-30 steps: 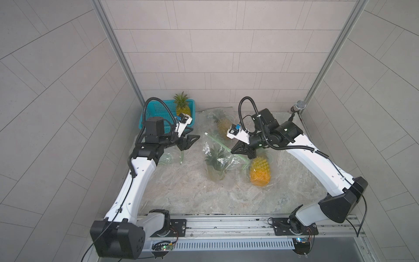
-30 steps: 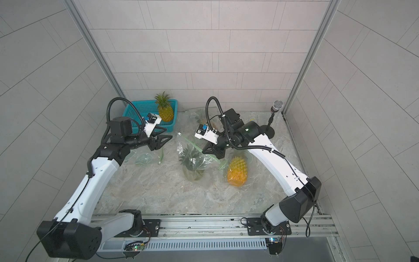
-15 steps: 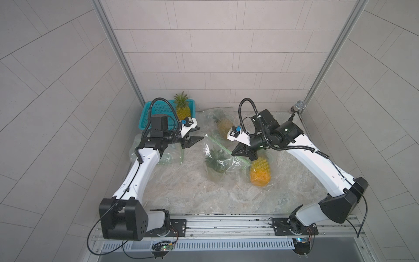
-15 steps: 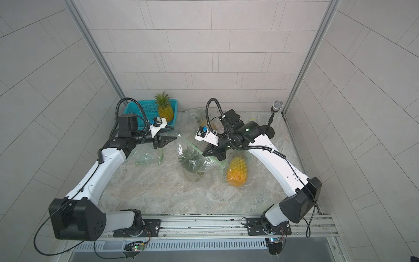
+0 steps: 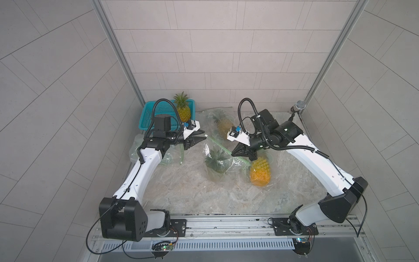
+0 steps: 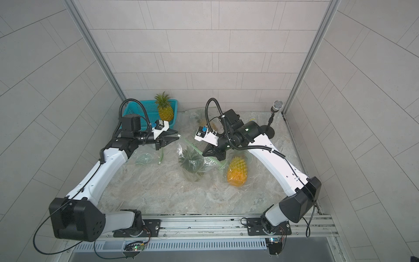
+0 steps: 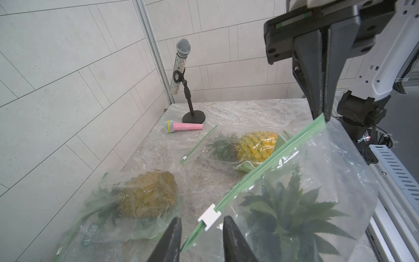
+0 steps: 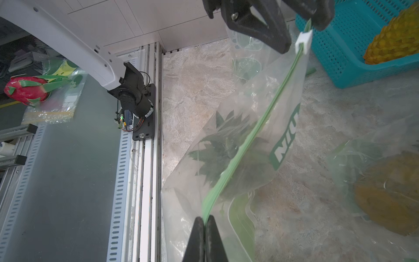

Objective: Open the zip-top bag and take out the pineapple
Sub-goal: Adjust the zipper food storage bag at the center of the board.

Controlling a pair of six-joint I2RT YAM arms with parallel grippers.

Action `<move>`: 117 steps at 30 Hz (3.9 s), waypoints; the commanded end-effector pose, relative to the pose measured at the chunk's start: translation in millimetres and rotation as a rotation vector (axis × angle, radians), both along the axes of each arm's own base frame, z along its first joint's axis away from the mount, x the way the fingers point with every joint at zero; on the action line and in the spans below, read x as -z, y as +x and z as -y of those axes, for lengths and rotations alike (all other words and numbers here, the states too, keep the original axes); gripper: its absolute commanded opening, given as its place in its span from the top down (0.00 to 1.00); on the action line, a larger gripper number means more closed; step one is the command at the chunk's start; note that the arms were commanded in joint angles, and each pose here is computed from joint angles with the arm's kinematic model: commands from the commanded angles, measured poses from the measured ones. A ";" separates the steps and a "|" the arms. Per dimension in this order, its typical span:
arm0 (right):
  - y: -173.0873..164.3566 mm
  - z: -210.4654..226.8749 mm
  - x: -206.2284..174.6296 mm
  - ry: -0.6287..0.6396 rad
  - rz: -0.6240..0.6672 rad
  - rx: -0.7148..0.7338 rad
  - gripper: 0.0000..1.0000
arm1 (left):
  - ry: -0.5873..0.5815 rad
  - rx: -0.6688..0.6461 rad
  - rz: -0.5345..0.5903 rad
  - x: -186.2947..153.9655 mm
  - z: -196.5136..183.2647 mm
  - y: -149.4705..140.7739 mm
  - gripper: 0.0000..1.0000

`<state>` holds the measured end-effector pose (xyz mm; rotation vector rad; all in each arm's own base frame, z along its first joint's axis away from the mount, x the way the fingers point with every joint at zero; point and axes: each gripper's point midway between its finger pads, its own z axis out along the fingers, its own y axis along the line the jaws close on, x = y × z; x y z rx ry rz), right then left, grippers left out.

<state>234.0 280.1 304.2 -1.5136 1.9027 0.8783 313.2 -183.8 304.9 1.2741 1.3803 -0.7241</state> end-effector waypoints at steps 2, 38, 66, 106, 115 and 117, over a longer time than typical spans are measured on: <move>-4.5 -1.9 -14.7 0.030 0.032 -0.027 1.00 | 0.043 0.029 -0.015 14.4 0.6 -7.5 0.65; 28.7 -18.2 -45.6 0.060 0.141 0.092 0.48 | 0.026 -0.120 -0.250 -33.8 4.0 -47.4 1.00; 31.9 -70.2 -38.1 0.063 0.137 0.036 0.44 | 0.057 -0.117 -0.377 -34.1 2.8 -58.4 1.00; 16.1 -64.0 -24.7 -0.045 0.096 -0.078 1.00 | 0.081 -0.032 -0.220 -11.6 -1.8 -69.4 0.67; 14.5 -66.3 -25.1 -0.032 0.084 -0.087 1.00 | 0.064 0.000 -0.225 -14.2 4.5 -71.2 0.80; 14.5 -67.2 -25.7 -0.027 0.082 -0.088 1.00 | 0.061 0.002 -0.221 -15.4 5.1 -72.1 0.80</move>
